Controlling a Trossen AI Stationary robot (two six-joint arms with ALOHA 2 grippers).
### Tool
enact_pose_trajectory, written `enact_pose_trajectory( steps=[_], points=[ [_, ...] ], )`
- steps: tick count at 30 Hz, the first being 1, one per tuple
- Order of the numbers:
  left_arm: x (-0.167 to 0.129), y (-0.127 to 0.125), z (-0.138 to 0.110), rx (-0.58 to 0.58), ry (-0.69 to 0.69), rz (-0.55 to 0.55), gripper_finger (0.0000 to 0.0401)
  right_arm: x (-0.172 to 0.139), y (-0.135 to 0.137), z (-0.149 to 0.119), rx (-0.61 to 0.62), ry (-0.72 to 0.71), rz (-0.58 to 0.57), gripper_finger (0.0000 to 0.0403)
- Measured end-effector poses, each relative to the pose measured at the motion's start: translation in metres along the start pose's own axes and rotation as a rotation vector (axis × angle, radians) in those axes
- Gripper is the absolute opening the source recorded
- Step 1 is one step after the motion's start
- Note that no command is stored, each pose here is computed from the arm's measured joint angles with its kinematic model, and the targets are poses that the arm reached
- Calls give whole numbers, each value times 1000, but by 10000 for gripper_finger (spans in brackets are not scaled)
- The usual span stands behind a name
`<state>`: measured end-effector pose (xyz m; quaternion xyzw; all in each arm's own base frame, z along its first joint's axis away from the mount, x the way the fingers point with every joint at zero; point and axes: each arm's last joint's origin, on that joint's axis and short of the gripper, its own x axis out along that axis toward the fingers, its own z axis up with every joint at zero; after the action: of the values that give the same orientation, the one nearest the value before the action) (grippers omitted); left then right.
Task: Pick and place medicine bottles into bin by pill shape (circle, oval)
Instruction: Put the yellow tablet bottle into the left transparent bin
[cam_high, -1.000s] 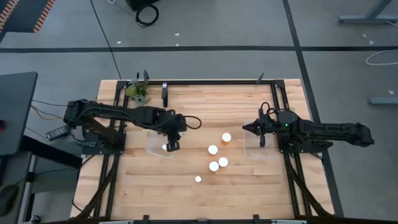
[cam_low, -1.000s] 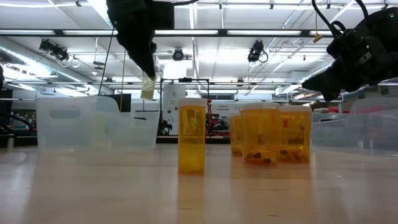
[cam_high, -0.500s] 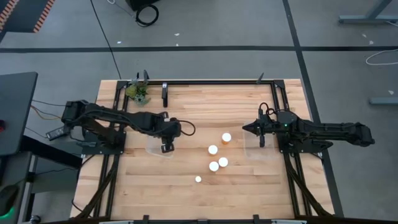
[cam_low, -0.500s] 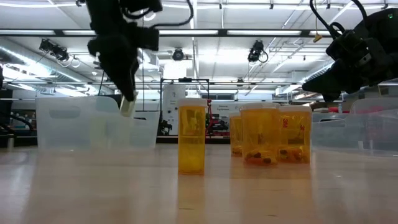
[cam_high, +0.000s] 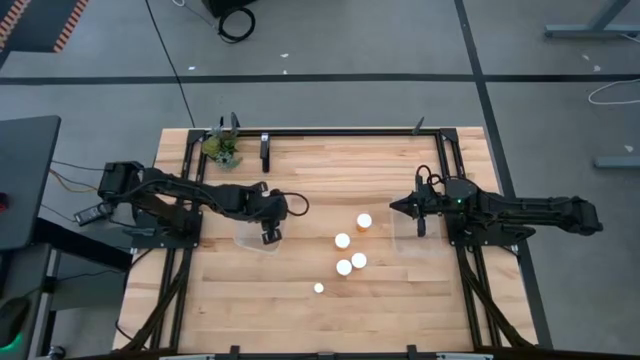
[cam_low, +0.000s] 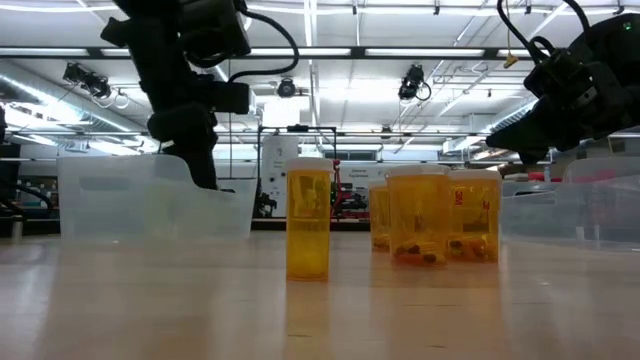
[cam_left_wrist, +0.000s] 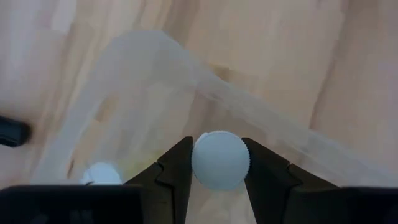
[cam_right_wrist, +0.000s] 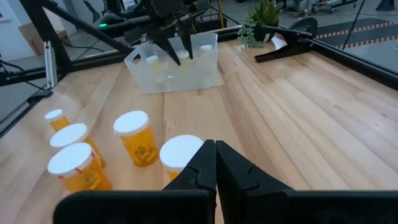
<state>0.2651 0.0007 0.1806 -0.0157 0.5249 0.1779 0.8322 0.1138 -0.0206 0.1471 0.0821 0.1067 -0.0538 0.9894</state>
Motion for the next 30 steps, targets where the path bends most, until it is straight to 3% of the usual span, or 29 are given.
enact_pose_trajectory(
  steps=[9,30],
  points=[
    [1,0,6,-46,-76,43,136,0,0,0,0,0,0,10],
    [4,-2,2,-89,-25,-9,152,0,0,0,0,0,0,10]
  ],
)
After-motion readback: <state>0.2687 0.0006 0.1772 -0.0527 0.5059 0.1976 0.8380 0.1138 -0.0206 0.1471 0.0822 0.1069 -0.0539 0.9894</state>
